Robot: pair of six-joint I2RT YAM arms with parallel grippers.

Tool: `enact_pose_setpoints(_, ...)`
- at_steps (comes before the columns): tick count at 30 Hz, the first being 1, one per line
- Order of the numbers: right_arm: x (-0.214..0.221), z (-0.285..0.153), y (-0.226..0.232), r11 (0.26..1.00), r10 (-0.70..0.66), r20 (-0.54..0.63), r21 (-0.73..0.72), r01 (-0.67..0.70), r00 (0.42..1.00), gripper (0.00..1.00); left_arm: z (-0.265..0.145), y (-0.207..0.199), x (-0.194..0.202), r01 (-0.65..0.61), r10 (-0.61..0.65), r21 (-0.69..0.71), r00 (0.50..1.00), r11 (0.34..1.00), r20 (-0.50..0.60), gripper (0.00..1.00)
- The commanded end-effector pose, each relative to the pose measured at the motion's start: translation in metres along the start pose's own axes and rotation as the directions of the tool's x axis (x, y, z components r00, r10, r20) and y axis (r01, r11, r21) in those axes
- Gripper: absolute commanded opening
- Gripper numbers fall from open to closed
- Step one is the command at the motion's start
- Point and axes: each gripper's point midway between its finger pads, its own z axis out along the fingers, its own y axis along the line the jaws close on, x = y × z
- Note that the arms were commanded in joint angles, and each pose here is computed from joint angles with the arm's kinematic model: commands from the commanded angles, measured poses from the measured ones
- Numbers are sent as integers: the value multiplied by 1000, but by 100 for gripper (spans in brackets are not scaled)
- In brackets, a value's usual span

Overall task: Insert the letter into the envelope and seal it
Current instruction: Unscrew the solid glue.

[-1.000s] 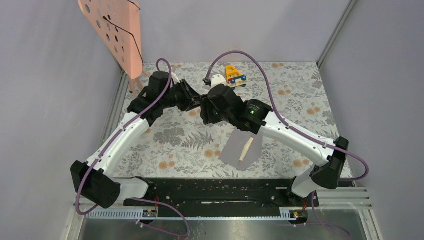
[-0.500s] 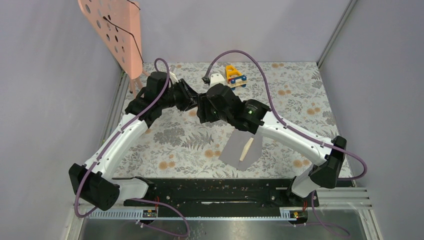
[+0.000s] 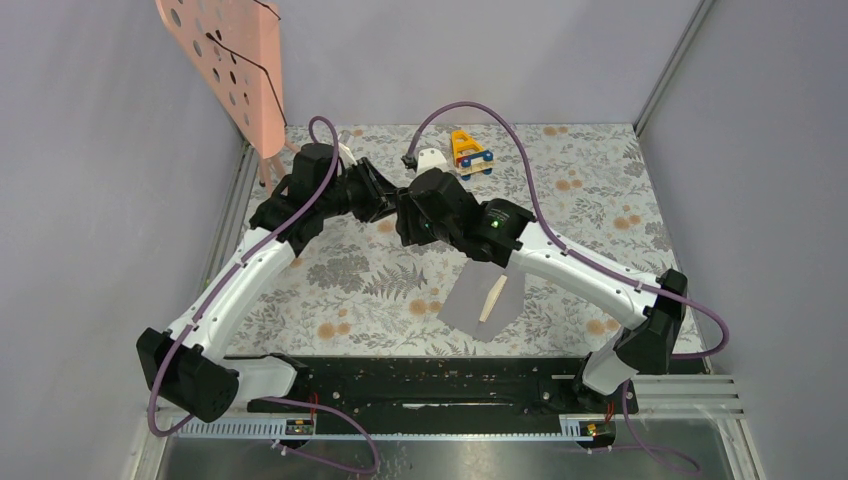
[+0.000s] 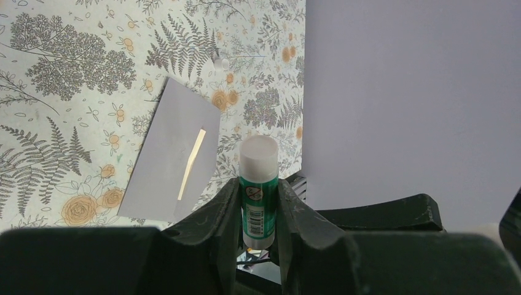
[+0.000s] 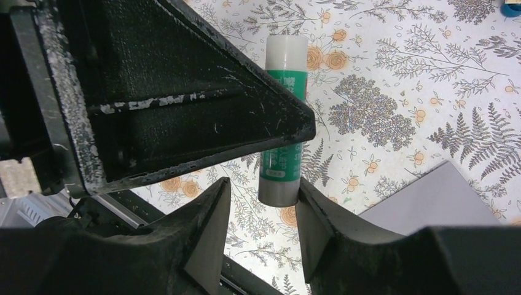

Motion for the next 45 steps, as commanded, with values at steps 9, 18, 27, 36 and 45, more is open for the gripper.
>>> enact_pose_setpoints(9,-25,-3,4,1000,14,73,-6,-13,997,37,-12,-25,-4,-36,33,96,999,995,31,0)
enact_pose_setpoints(18,-28,-3,-1,1000,15,80,6,-15,997,40,-12,-23,-3,-34,31,97,999,995,30,0)
enact_pose_setpoints(27,-27,-7,-4,1000,24,92,-5,-24,995,8,-11,-24,-3,-35,32,103,999,994,26,0)
enact_pose_setpoints(36,-28,-35,16,974,32,175,-228,9,984,0,-18,-51,8,-141,164,262,984,955,-69,0)
enact_pose_setpoints(45,-39,-85,33,866,93,231,-498,36,969,0,-53,-105,31,-165,294,624,950,764,-109,0)
